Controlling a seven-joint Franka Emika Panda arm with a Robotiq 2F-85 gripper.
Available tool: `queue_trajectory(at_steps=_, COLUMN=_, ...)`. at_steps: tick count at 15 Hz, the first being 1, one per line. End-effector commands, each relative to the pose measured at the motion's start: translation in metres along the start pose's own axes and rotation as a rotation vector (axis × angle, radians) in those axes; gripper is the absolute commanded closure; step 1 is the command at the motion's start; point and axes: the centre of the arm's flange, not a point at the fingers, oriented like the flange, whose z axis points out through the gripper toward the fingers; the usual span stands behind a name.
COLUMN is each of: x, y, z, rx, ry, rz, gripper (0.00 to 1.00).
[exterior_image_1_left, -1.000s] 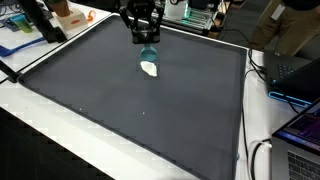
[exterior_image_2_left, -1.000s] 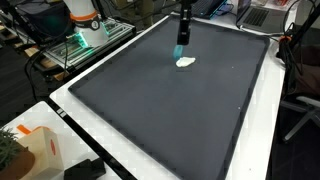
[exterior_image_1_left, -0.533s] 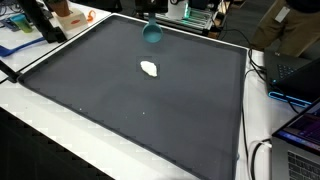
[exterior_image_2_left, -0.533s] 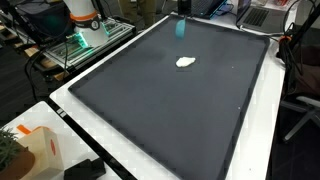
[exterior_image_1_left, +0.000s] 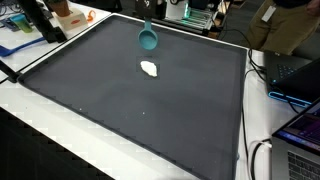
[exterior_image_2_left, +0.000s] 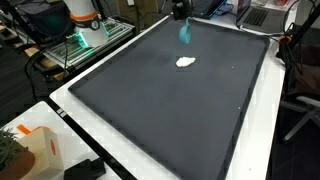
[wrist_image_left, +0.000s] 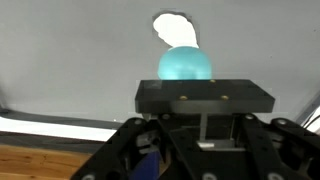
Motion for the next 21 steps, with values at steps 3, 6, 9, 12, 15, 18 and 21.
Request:
queue_trajectory(at_steps=3, x=0.001, y=0.0, z=-0.004, rx=-0.001, ry=0.009, rz=0.009, gripper=0.78)
queue_trajectory(at_steps=6, x=-0.01, y=-0.005, z=-0.011, rx=0.071, ry=-0.103, rz=0.061, gripper=0.78)
queue_trajectory(at_steps=9, x=-0.029, y=-0.028, z=-0.047, rx=0.209, ry=-0.242, rz=0.137, gripper=0.78)
queue_trajectory(at_steps=12, x=-0.041, y=-0.051, z=-0.086, rx=0.311, ry=-0.322, rz=0.242, gripper=0.78)
queue_trajectory(at_steps=15, x=-0.042, y=-0.051, z=-0.105, rx=0.308, ry=-0.246, rz=0.293, gripper=0.21)
queue_trajectory(at_steps=18, x=-0.039, y=-0.037, z=-0.114, rx=0.221, ry=-0.096, rz=0.237, gripper=0.01)
queue_trajectory(at_steps=21, x=-0.043, y=-0.007, z=-0.087, rx=0.092, ry=-0.009, rz=0.124, gripper=0.0)
